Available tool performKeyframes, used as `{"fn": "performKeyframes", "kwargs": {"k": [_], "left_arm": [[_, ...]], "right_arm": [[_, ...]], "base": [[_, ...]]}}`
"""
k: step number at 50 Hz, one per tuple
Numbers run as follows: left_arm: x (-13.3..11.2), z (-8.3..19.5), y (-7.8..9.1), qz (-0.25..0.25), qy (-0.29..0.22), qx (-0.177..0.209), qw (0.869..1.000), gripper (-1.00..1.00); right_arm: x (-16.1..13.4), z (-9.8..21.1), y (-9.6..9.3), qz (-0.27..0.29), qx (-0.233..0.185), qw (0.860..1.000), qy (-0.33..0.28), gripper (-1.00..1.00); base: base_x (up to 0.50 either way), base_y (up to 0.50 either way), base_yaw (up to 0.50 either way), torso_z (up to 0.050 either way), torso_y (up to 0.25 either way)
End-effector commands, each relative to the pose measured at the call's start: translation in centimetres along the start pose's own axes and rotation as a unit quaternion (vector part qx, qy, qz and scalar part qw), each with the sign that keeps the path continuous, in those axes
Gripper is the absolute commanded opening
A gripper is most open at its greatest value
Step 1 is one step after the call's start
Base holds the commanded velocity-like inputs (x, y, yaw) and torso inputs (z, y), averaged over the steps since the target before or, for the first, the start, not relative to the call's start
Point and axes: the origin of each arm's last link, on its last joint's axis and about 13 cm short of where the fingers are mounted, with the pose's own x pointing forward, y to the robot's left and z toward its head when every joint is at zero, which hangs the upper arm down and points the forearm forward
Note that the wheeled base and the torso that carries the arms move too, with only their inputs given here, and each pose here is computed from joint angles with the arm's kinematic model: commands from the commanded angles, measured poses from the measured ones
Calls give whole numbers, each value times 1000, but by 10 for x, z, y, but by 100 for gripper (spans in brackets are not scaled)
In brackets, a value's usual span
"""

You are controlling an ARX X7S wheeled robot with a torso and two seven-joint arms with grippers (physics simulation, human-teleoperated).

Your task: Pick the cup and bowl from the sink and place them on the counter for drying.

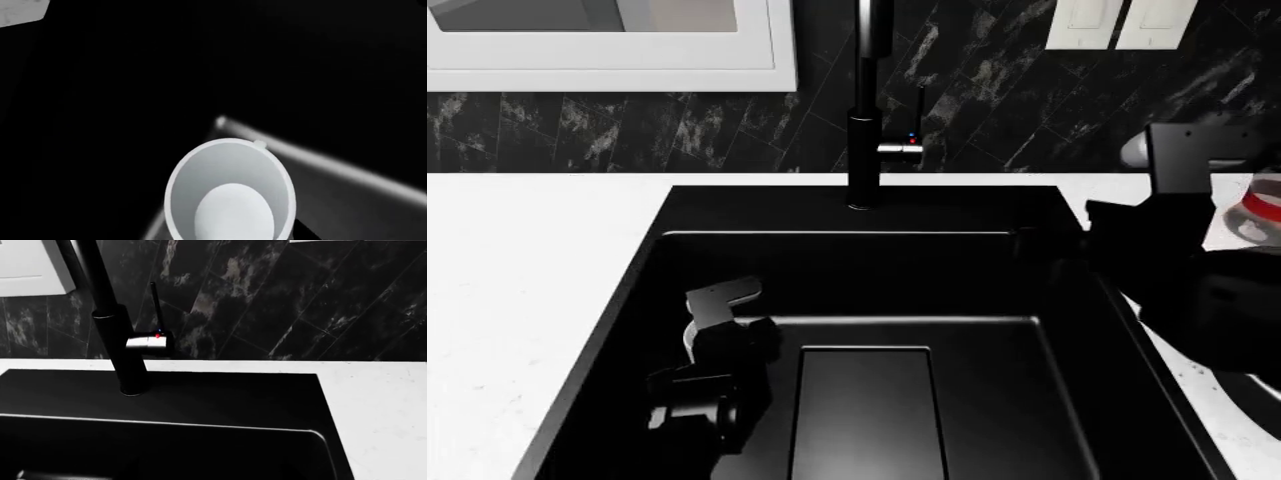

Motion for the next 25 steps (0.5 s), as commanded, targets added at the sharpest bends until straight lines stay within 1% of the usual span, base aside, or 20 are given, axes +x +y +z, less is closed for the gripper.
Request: {"fn": "performKeyframes", "kwargs": {"k": [1, 6, 8, 9, 10, 14, 15, 16, 25], "left_arm": [[4, -1, 6, -4, 18, 14, 1000, 100], [3, 0, 6, -17, 14, 26, 999, 100], [4, 0, 6, -27, 7, 35, 999, 100], [3, 0, 7, -35, 9, 46, 998, 100], [4, 0, 7, -35, 8, 41, 999, 100], [4, 0, 7, -43, 11, 50, 998, 100], [4, 1, 7, -44, 14, 47, 998, 100], [4, 2, 8, -46, 8, 50, 998, -100], [4, 3, 7, -57, 1, 60, 997, -100]], "right_arm": [[5, -6, 1, 2, 4, 1000, 5, 100], [6, -6, 1, 2, 4, 1000, 5, 100], [6, -6, 1, 3, 5, 1000, 4, 100], [6, -6, 1, 2, 6, 1000, 4, 100], [6, -7, 1, 2, 6, 1000, 4, 100], [6, -7, 1, 3, 7, 1000, 4, 100], [6, -7, 1, 3, 7, 1000, 4, 100], [6, -7, 2, 3, 6, 1000, 4, 100], [5, -8, 2, 3, 7, 1000, 2, 100]], "base": [[0, 0, 0, 0, 0], [0, 0, 0, 0, 0], [0, 0, 0, 0, 0], [0, 0, 0, 0, 0], [0, 0, 0, 0, 0], [0, 0, 0, 0, 0], [0, 0, 0, 0, 0], [0, 0, 0, 0, 0], [0, 0, 0, 0, 0]]}}
